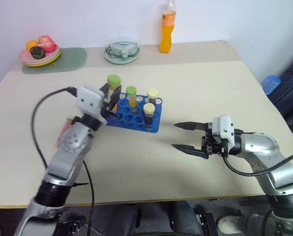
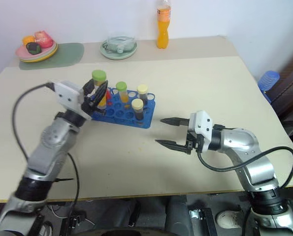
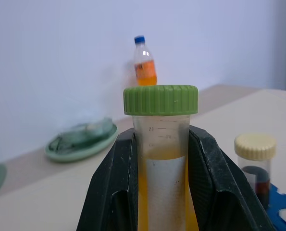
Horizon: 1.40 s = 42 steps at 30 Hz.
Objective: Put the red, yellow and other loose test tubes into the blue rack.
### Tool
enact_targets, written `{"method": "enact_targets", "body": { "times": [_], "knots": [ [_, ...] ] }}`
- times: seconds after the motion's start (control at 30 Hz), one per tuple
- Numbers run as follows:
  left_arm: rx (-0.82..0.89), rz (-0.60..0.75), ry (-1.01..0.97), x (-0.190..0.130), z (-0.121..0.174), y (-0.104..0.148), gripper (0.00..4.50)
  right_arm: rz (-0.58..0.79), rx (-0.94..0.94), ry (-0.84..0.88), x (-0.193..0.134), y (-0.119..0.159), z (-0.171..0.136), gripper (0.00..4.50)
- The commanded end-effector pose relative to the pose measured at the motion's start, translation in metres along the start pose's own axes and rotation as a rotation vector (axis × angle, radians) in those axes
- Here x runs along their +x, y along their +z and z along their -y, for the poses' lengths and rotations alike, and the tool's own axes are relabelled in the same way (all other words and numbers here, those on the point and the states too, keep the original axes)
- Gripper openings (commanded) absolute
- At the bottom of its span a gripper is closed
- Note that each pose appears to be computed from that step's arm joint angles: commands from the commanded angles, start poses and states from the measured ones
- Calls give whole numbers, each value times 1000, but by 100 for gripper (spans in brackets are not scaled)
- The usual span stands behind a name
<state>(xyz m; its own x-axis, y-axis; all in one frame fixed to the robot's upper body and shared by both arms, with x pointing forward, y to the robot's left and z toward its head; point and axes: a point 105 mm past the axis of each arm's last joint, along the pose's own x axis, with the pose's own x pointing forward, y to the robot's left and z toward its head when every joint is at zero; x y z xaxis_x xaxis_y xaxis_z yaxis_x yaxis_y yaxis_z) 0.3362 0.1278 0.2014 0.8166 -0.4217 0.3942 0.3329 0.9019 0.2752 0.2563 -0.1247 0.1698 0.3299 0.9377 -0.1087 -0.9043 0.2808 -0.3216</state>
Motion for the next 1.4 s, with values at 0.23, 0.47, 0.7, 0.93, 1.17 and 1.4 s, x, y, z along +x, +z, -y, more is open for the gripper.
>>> {"method": "enact_targets", "body": {
  "times": [0.23, 0.47, 0.7, 0.93, 1.17, 1.4],
  "knots": [
    [9, 83, -148, 0, 34, -24, 79, 0, -55, -57, -9, 20, 4, 318],
    [-65, 108, -210, -2, 45, -31, 79, -1, -63, -60, -8, 25, 6, 318],
    [-141, 83, -218, -4, 52, -45, 79, 5, -67, -52, -4, 28, 8, 318],
    [-284, 72, -215, -15, 45, -50, 224, 6, -65, -48, -4, 27, 9, 318],
    [-235, 154, -216, -16, 36, -19, 380, 13, -59, -46, -3, 24, 8, 318],
    [-306, 242, -128, -17, -12, 33, 380, 38, -36, -43, 1, 19, 8, 318]
  ]
}}
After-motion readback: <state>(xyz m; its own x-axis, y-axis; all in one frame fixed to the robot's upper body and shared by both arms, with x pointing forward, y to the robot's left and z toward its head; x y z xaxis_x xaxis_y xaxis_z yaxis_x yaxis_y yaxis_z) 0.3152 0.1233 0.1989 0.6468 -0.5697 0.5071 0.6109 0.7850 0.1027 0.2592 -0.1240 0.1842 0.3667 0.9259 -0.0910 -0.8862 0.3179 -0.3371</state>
